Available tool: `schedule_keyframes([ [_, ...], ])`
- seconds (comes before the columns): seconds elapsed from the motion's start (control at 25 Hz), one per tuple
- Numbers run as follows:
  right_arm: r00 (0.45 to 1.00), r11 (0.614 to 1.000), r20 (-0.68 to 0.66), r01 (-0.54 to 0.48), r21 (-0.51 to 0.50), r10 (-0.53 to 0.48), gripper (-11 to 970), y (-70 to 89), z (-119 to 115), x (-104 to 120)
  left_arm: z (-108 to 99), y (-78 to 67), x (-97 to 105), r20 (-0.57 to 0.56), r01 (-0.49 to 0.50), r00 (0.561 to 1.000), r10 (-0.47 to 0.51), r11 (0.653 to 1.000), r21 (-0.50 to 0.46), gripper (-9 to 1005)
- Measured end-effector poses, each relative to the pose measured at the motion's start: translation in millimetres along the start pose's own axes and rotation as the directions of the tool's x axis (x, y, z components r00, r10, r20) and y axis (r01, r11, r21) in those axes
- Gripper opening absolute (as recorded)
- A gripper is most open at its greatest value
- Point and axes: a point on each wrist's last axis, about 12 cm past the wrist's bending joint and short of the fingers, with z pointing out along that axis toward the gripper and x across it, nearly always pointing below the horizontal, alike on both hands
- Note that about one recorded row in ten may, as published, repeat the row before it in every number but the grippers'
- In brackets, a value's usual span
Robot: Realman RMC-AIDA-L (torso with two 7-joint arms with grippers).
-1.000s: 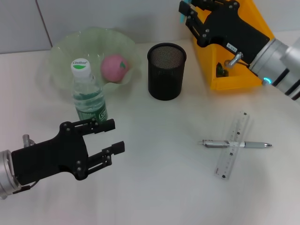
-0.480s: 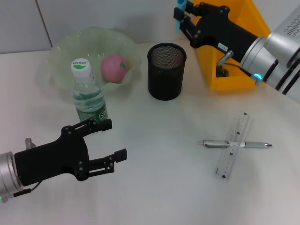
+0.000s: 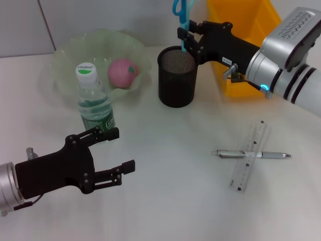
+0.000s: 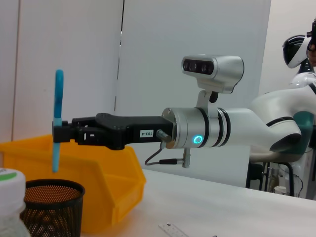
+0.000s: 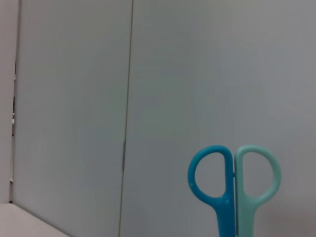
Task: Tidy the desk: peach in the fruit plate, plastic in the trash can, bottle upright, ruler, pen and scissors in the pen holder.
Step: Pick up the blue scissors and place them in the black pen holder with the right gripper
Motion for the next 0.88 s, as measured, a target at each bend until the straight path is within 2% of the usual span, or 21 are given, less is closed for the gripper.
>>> schedule_keyframes([
  [0.4,0.997,1.0,-0.071,-0.005,-0.003,0.005,309,4.4,6.9,7.2,0.0,-1.4,3.1,-0.012,0.0,1.0,0.0,1.0,-0.001,840],
  [0.88,0.996,1.0,-0.088,-0.023,0.002,0.023,319,6.5,5.7,12.2,-2.1,-3.7,6.2,-0.016,0.004,1.0,-0.004,1.0,-0.007,840],
])
